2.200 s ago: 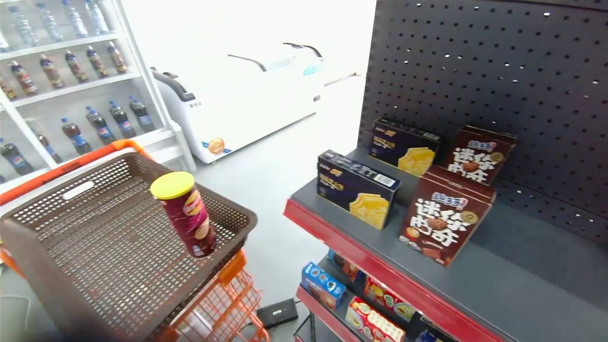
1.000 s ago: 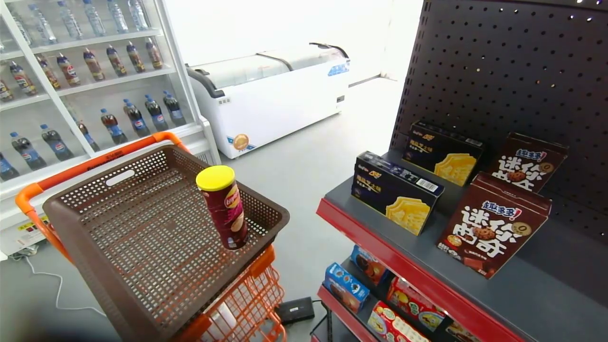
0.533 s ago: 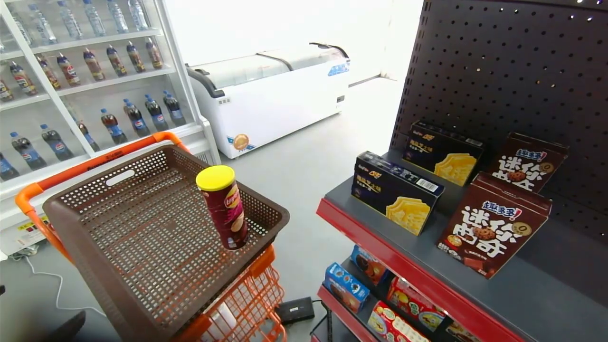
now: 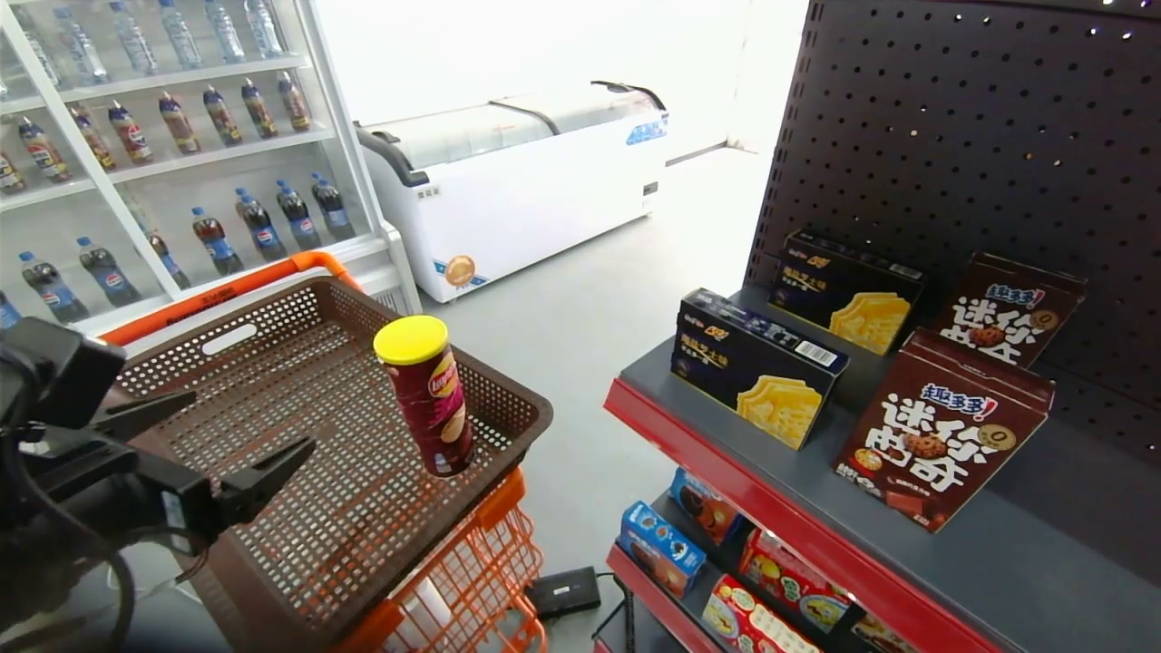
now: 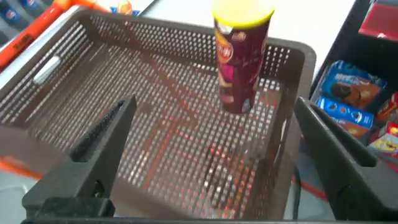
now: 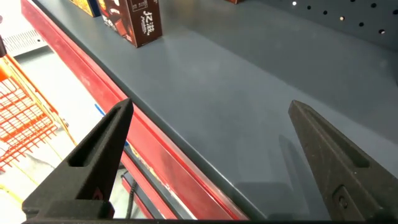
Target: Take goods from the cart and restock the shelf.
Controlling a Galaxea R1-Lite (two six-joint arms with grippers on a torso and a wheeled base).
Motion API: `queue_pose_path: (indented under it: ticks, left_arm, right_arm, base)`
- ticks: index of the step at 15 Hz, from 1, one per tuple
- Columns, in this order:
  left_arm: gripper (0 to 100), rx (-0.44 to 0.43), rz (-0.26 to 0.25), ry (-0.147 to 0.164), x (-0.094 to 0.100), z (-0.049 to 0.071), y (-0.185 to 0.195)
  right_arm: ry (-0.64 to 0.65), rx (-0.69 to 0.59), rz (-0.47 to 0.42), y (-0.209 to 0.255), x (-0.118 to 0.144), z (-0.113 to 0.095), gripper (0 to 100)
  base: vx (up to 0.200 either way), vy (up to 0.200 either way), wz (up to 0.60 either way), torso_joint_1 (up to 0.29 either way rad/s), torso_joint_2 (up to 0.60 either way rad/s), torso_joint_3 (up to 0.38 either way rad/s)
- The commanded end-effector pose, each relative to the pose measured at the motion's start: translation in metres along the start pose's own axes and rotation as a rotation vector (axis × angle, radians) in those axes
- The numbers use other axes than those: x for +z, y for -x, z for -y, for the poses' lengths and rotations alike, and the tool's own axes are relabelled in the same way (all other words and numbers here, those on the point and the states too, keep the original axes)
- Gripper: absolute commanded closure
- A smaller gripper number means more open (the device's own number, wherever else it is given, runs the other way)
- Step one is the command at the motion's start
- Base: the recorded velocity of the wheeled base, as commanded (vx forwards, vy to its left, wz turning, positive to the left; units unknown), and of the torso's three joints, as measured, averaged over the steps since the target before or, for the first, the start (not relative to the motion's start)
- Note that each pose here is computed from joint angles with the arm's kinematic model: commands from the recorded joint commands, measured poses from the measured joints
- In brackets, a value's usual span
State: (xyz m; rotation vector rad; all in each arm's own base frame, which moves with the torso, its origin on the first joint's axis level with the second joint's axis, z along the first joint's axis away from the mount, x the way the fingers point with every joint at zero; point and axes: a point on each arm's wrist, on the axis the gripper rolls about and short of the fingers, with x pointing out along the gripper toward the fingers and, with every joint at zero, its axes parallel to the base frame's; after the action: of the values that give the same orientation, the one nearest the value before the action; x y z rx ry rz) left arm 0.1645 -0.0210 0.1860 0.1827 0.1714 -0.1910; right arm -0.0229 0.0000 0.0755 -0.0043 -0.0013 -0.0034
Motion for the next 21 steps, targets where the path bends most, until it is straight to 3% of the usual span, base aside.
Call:
queue_pose_path:
  ticks: [1, 3, 5, 11, 21]
  left_arm:
    - [0, -0.102, -0.020, -0.012, -0.014, 0.021, -0.053]
    - [0, -0.102, 0.037, -0.015, -0.022, 0.025, -0.081]
    - [0, -0.096, 0.056, -0.015, -0.029, 0.027, -0.096]
    - [0, -0.070, 0.005, -0.003, -0.050, 0.022, -0.132]
    - [0, -0.045, 0.074, -0.002, -0.067, 0.021, -0.179]
  right_arm:
    - [0.000, 0.000, -0.001, 0.000, 0.000, 0.000, 0]
    - [0.000, 0.000, -0.001, 0.000, 0.000, 0.000, 0]
    - [0.000, 0.000, -0.001, 0.000, 0.000, 0.000, 0]
    - [0.000, 0.000, -0.001, 0.000, 0.000, 0.000, 0]
    - [0.000, 0.000, -0.001, 0.000, 0.000, 0.000, 0]
  base:
    - [0.000, 0.000, 0.00, 0.000, 0.00, 0.000]
    - [0.000, 0.000, 0.00, 0.000, 0.00, 0.000]
    - [0.000, 0.000, 0.00, 0.000, 0.00, 0.000]
    - [0.000, 0.000, 0.00, 0.000, 0.00, 0.000]
    - [0.000, 0.000, 0.00, 0.000, 0.00, 0.000]
